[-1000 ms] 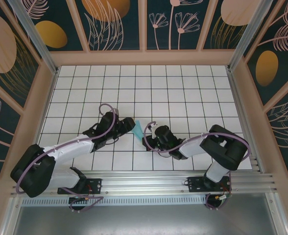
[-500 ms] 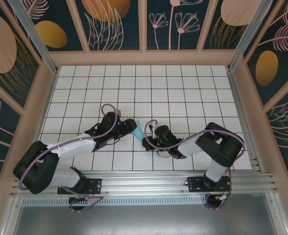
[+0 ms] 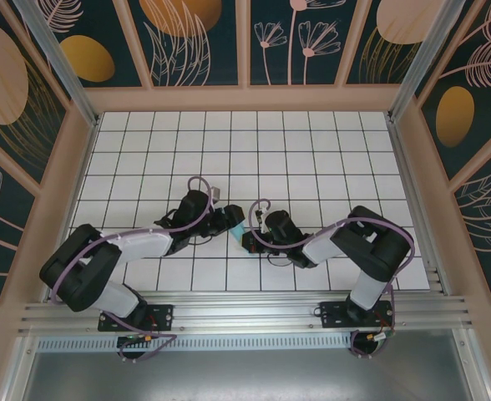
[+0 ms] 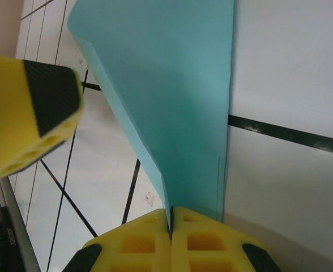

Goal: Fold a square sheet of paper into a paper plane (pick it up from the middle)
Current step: Perform the fifth fold on the wing at the bottom-center of the table.

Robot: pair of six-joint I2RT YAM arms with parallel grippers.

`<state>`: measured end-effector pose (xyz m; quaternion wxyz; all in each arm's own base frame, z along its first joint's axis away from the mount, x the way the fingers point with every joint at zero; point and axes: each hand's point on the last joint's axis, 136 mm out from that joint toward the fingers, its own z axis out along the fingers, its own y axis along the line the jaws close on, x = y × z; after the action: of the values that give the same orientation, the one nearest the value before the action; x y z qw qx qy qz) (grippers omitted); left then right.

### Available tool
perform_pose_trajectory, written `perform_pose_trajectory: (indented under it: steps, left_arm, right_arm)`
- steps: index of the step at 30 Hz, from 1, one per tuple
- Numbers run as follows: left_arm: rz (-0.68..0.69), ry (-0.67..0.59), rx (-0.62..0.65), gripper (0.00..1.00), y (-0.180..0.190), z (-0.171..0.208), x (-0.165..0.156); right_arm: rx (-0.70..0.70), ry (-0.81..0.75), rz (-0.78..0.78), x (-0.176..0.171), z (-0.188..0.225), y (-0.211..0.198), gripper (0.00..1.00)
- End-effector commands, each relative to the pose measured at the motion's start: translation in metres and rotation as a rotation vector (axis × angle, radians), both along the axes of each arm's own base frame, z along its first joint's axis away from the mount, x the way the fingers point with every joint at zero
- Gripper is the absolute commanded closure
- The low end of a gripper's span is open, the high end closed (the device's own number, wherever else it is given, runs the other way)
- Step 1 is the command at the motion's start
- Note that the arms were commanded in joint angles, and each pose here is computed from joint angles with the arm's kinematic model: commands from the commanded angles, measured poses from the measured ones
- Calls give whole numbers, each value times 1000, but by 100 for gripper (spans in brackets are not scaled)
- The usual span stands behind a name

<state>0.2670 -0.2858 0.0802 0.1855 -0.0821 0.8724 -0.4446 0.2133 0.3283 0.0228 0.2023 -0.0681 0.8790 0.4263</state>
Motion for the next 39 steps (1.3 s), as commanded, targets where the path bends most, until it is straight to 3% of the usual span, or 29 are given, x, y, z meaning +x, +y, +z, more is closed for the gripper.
perform_pose_trajectory:
  steps: [1,7,14,21,39]
  left_arm:
    - [-67,-54,-70,33,-18,15,3]
    - [-69,-40,-34,33,-19,0,6]
    - [-69,1,26,35,-15,-25,5]
    - [-76,-6,49,35,-14,-27,7]
    - [-97,-4,54,35,-15,-28,4]
  right_arm:
    - [-37,84,10,-9,-20,-2,93]
    - [-38,95,5,-10,-23,-4,92]
    - [-31,103,4,-13,-17,-5,83]
    - [-17,102,0,-15,-4,-7,78]
    - [38,117,-30,-12,20,-4,78]
